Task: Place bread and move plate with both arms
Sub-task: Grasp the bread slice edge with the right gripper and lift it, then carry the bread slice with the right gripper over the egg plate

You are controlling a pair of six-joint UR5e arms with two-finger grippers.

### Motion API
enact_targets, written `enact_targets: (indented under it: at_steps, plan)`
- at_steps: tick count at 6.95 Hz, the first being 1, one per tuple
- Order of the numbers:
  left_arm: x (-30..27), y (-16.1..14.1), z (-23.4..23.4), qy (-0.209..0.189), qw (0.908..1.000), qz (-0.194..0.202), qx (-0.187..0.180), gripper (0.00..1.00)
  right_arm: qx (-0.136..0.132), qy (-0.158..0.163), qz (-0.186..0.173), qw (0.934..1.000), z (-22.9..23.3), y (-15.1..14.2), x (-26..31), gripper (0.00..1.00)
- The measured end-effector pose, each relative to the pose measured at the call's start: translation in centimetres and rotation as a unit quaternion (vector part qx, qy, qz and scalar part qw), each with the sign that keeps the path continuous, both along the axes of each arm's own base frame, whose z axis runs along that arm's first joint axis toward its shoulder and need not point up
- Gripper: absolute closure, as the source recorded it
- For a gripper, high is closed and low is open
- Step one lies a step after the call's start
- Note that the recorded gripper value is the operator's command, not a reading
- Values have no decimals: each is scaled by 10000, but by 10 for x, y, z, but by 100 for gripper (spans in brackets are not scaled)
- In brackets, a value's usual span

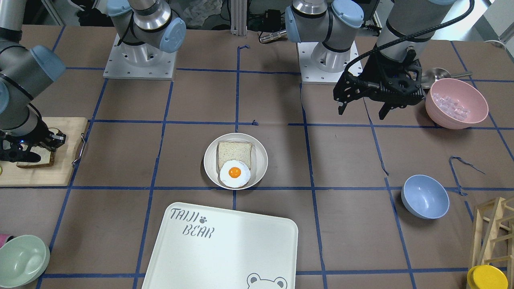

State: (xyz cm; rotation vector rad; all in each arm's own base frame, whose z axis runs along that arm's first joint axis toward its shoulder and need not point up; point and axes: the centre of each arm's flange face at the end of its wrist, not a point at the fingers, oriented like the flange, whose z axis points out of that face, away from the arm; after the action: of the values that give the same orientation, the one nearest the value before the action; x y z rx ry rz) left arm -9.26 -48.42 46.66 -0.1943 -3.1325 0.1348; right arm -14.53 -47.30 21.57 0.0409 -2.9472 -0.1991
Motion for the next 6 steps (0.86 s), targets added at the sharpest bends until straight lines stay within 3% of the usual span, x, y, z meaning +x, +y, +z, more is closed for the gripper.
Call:
enact_targets:
  at_steps: [4,6]
  plan:
    - [3,-2,3,-37,9999,12,-125,0,-423,113,141,9989,54,-4,38,100]
    - [-1,3,-9,6,10000,7,17,0,-701,-100,134,9974,114,-37,118,100]
